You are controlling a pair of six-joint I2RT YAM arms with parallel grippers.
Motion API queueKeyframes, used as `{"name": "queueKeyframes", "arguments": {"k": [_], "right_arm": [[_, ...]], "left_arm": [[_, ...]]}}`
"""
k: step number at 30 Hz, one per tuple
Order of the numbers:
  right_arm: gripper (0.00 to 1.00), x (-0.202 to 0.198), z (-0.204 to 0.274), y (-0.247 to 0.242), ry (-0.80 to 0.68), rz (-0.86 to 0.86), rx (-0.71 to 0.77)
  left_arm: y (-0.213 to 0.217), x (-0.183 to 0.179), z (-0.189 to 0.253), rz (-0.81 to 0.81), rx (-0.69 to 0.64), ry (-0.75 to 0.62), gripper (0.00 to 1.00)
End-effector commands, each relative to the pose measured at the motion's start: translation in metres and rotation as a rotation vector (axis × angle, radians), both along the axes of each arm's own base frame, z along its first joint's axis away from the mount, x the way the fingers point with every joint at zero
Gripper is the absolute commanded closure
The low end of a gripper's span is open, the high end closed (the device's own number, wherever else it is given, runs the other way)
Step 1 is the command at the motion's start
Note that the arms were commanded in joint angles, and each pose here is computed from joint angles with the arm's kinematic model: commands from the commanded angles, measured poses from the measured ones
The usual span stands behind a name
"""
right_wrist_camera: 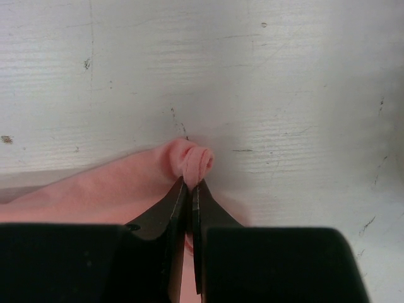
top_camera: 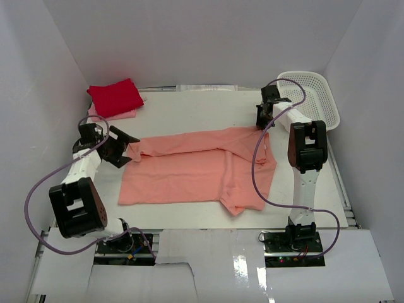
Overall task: Fold and stack the t-shirts
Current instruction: Fold the flattened tshirt in 1/3 of the way
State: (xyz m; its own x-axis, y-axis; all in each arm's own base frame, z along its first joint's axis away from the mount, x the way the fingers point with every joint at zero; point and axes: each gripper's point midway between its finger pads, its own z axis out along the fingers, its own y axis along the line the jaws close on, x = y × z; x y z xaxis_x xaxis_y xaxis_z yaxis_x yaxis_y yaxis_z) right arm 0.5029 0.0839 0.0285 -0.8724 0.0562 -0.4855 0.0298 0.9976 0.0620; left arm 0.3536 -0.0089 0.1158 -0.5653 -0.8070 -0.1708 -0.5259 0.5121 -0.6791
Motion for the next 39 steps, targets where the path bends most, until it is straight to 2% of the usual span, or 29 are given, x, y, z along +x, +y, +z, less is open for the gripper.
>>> {"name": "queueKeyframes", "arguments": {"k": [1, 8, 11, 12, 16, 18, 20, 24, 33, 38, 39], "right_arm": [[0.92, 0.009, 0.015, -0.001, -0.037, 0.005, 0.003], [0.92, 0.009, 0.015, -0.002, -0.039, 0.003, 0.001], [0.92, 0.009, 0.015, -0.001, -0.038, 0.005, 0.003], [0.92, 0.009, 0.015, -0.001, -0.039, 0.006, 0.006], [0.92, 0.009, 0.017, 0.000, -0.044, 0.007, 0.008], [0.92, 0.009, 0.017, 0.000, -0.043, 0.008, 0.009], [0.92, 0.009, 0.017, 0.000, -0.045, 0.011, 0.011], [0.92, 0.010, 0.018, 0.001, -0.049, 0.013, 0.016], [0.92, 0.009, 0.018, 0.001, -0.049, 0.016, 0.014], [0.92, 0.010, 0.017, 0.001, -0.049, 0.016, 0.012], [0.92, 0.010, 0.018, 0.001, -0.050, 0.017, 0.014]], "left_arm": [[-0.020, -0.006, 0.026, 0.031, -0.164, -0.094, 0.02], [-0.028, -0.024, 0.026, 0.131, -0.251, -0.074, 0.02], [-0.032, -0.030, 0.015, 0.199, -0.331, -0.033, 0.03], [-0.034, -0.037, 0.003, 0.253, -0.385, 0.016, 0.04], [-0.036, -0.038, -0.012, 0.350, -0.489, 0.061, 0.13], [-0.033, -0.037, -0.015, 0.375, -0.486, 0.067, 0.11], [-0.027, -0.033, -0.013, 0.400, -0.461, 0.059, 0.02], [-0.019, -0.030, -0.013, 0.457, -0.442, 0.050, 0.02], [-0.017, -0.023, -0.040, 0.516, -0.504, 0.106, 0.02], [-0.012, -0.015, -0.047, 0.536, -0.511, 0.099, 0.07], [-0.010, -0.014, -0.047, 0.543, -0.513, 0.096, 0.10]]}}
